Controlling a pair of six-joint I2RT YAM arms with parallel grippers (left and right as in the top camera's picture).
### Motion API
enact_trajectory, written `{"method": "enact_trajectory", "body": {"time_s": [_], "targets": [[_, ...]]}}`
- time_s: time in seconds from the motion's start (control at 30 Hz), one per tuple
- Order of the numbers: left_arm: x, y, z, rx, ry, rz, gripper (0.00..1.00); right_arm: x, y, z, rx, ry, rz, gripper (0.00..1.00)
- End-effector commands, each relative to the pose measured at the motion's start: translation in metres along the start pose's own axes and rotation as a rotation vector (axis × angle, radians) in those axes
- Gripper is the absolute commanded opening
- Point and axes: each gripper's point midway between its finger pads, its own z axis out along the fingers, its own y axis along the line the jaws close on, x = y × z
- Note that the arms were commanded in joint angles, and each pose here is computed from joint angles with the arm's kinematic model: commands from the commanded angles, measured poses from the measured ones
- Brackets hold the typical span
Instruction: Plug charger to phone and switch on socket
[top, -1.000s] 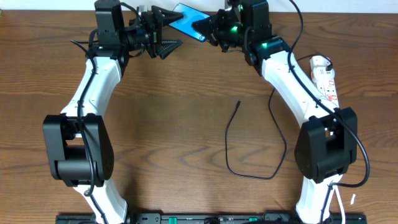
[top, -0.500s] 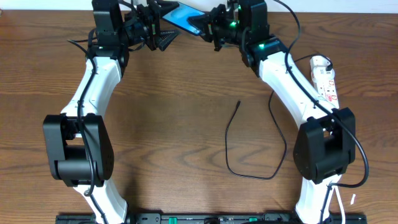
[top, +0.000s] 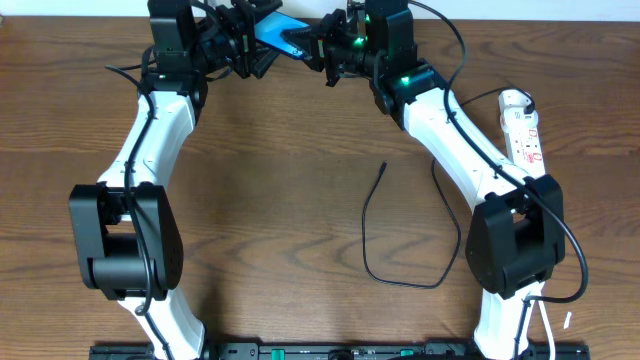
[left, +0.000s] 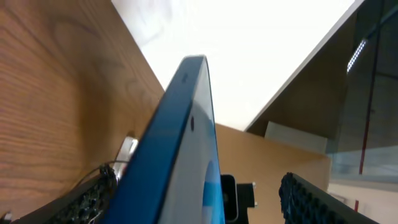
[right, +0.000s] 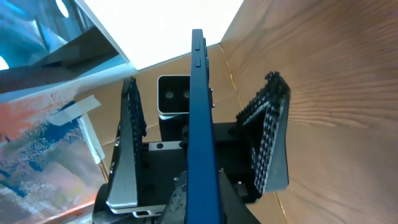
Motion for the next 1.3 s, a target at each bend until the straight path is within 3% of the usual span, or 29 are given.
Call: {"method": "enact_trajectory", "body": {"time_s": [0.0, 0.53, 0.83, 1.0, 1.27], "targets": [[-0.008, -0.007, -0.005, 0.014, -0.053, 0.004, 0.83, 0.013, 0.028, -0.007, -0.049, 0.020, -0.025, 0.01], [-0.018, -0.007, -0.006, 0.020, -0.108, -0.088, 0.81, 0.019, 0.027, -0.004, -0.047, 0.030, -0.026, 0.01], [-0.020, -0.007, -0.007, 0.020, -0.116, -0.091, 0.59, 0.022, 0.026, -0.002, -0.045, 0.037, -0.028, 0.01], [-0.021, -0.007, -0.007, 0.021, -0.124, -0.092, 0.41, 0.023, 0.026, -0.002, -0.044, 0.042, -0.028, 0.01], [-0.022, -0.007, -0.007, 0.021, -0.127, -0.091, 0.26, 0.024, 0.026, -0.002, -0.044, 0.044, -0.028, 0.01]]}}
